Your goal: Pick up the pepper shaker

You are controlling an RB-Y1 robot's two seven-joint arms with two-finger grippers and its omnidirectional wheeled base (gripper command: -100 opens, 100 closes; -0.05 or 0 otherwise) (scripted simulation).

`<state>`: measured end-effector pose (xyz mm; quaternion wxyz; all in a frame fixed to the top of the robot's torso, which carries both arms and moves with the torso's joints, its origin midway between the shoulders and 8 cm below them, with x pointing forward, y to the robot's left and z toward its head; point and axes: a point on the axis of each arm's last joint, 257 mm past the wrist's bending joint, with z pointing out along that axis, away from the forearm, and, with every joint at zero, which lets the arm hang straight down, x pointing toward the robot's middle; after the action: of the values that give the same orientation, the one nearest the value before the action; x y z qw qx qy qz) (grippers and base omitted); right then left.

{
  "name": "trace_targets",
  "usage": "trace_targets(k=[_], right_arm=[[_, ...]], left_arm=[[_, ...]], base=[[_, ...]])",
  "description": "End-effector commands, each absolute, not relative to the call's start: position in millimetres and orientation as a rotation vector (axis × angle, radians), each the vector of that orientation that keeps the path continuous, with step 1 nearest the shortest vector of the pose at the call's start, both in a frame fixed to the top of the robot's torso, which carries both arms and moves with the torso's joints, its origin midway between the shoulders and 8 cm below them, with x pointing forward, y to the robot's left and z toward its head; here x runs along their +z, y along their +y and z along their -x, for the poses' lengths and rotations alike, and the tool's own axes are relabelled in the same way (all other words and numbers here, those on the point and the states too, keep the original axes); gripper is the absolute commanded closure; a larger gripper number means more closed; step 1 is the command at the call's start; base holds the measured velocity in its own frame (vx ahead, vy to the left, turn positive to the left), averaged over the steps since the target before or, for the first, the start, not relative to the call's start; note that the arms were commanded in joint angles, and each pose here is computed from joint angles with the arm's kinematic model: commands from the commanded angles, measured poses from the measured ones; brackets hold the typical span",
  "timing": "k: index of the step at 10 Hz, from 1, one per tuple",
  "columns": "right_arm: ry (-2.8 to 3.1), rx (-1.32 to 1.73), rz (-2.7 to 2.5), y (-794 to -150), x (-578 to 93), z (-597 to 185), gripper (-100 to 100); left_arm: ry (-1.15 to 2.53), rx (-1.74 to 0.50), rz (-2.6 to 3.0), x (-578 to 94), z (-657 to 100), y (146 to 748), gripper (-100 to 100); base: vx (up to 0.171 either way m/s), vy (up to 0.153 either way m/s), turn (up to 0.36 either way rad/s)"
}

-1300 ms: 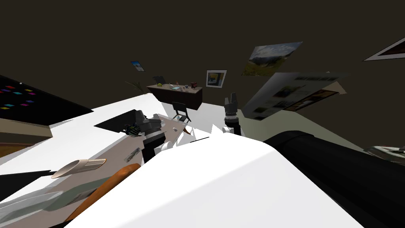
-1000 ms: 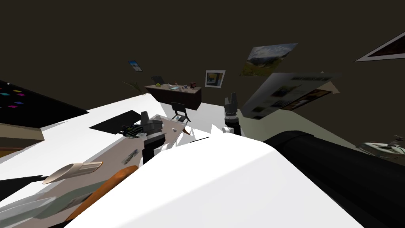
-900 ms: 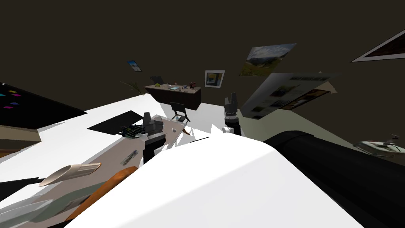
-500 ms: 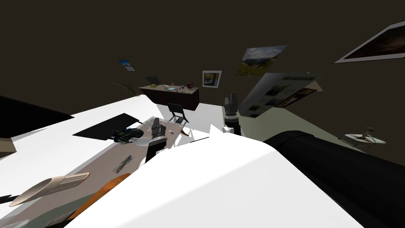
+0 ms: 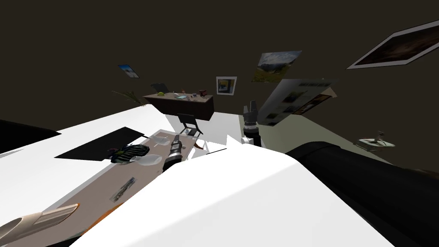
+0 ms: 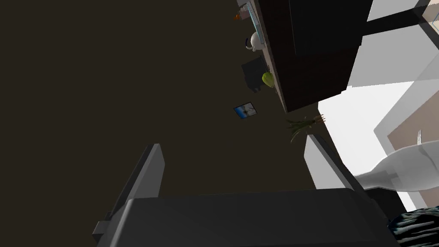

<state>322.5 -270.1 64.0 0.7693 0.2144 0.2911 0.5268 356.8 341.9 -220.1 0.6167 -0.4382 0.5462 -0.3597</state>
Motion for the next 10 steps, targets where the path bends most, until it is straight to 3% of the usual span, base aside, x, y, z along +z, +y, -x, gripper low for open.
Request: trace_targets(k=[1, 10], right_arm=[[0.632, 1.143, -0.465, -270.1, 64.0, -322.5, 0], [0.632, 1.143, -0.465, -270.1, 64.0, -322.5, 0]], left_arm=[[1.327, -0.768, 1.033, -246.4, -345.1, 346.7, -100], [1.825, -0.345, 1.122, -429.0, -231.4, 381.9, -100]], base=[[0.046, -0.014, -0.062], [0.096, -0.008, -0.092]])
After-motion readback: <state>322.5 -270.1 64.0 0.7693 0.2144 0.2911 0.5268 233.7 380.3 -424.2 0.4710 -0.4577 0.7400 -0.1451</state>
